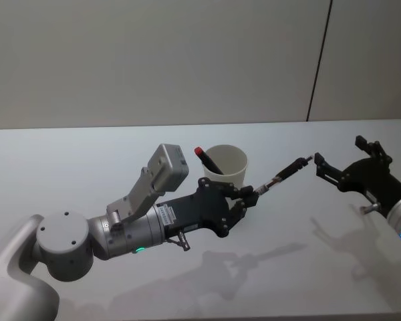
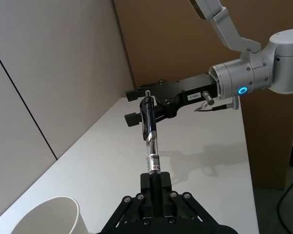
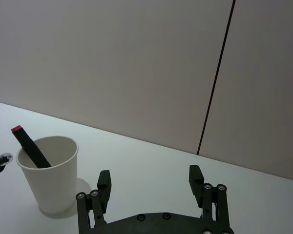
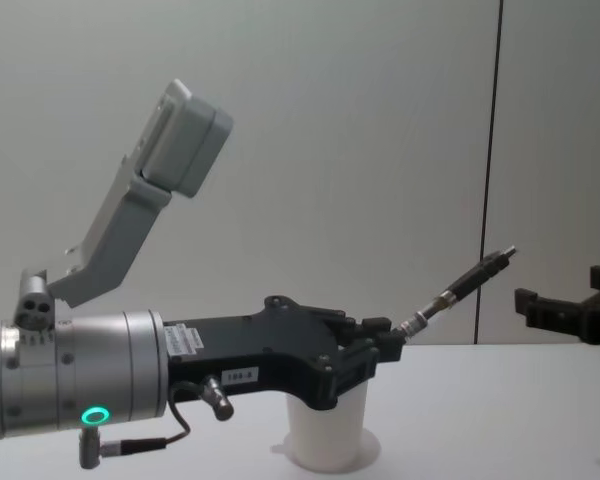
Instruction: Place the pen into the pen holder.
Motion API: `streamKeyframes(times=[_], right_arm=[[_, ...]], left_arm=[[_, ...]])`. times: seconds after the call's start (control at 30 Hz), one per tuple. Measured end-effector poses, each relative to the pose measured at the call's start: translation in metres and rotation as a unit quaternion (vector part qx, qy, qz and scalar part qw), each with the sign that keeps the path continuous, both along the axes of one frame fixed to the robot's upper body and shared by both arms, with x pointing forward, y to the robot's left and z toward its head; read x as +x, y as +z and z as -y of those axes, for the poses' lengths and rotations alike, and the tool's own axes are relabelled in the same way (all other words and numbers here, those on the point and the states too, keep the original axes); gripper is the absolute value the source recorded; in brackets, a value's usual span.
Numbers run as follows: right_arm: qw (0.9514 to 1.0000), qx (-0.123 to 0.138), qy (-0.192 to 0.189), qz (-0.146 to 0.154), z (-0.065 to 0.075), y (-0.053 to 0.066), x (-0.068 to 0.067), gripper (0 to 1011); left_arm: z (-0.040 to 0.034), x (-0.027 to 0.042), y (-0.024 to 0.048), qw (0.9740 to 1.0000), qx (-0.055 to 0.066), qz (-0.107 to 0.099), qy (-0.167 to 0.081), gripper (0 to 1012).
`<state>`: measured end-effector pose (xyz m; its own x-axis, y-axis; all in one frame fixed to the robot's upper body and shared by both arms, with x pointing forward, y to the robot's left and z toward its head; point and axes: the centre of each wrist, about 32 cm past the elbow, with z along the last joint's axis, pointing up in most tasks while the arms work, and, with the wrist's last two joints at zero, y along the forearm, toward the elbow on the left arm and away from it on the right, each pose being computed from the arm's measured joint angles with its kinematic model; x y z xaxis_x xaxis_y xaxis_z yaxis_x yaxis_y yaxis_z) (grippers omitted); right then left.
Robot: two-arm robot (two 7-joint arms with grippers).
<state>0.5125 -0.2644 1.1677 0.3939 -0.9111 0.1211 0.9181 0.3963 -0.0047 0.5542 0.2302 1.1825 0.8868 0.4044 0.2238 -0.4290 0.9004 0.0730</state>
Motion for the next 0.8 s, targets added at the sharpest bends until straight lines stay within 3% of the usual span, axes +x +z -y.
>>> streamKeyframes(times=[0.47,0.8], right_arm=[[0.999,0.018,0.041,-0.001,0.022,-0.005,-0.009,1001],[0.9946,0.04,0.095,-0.009,0.037,-0.009,-0.018,1001]], left_arm=[[0.0003,0.0006,0.0001,1.0,0.0,0.0,-0.002,127],[0.0004,0.0008,0.0001,1.0,0.0,0.0,-0.002,127]])
